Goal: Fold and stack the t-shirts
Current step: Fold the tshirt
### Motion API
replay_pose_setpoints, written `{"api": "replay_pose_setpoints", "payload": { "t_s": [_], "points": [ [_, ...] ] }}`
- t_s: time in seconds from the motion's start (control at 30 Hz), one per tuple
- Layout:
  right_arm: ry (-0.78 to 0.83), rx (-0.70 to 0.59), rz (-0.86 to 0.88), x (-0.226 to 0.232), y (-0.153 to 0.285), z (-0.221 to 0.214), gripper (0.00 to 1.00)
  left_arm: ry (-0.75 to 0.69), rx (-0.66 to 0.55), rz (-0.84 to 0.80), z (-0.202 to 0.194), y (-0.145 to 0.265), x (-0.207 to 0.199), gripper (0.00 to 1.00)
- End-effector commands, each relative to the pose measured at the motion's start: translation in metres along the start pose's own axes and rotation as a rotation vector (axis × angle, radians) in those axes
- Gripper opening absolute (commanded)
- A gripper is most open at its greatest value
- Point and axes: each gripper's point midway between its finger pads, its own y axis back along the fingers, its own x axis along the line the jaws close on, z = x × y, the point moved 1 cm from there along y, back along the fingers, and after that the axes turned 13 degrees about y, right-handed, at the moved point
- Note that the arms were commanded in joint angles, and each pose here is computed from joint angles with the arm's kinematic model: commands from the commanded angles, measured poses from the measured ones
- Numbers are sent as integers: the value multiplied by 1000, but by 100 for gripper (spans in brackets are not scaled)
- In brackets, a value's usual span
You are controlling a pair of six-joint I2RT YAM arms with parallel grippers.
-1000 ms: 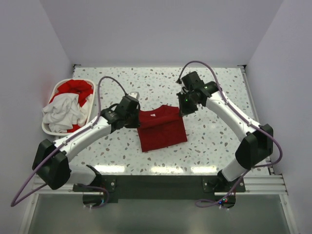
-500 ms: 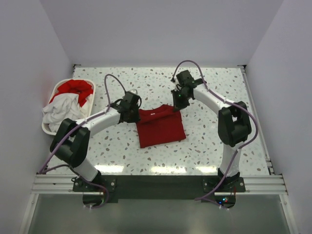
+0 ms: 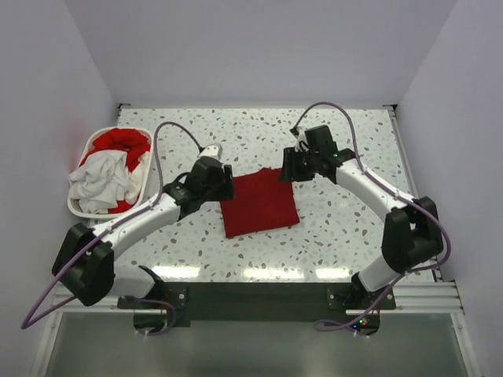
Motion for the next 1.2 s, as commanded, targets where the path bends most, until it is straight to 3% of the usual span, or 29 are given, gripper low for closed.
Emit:
{"api": "replay_pose_setpoints", "payload": {
  "t_s": [0.0,0.13,0.27,0.47,0.7,0.87,1.03,1.17],
  "points": [
    [9,-218,229,40,21,30,47,-34,-59,-141,-8,16,-19,65],
    [15,-261,400,64,10,35,47,-21,-51,-245,-16,7,-34,51],
    [-15,-287,505,72,-14,47,47,51,-86,-274,8,-19,-43,40],
    [-143,-286,534,43,-83,61,47,103,-105,-245,39,-73,-42,38],
    [-396,-359,530,-26,-128,51,47,158,-72,-104,31,-132,6,38],
    [-427,-389,557,-41,-109,52,47,168,-76,-103,32,-138,18,40],
    [-363,-412,590,-21,-57,60,50,184,-153,-206,63,-100,-7,48],
    [-358,-424,654,-1,-25,46,51,227,-169,-272,61,-66,-17,54]
  ]
}}
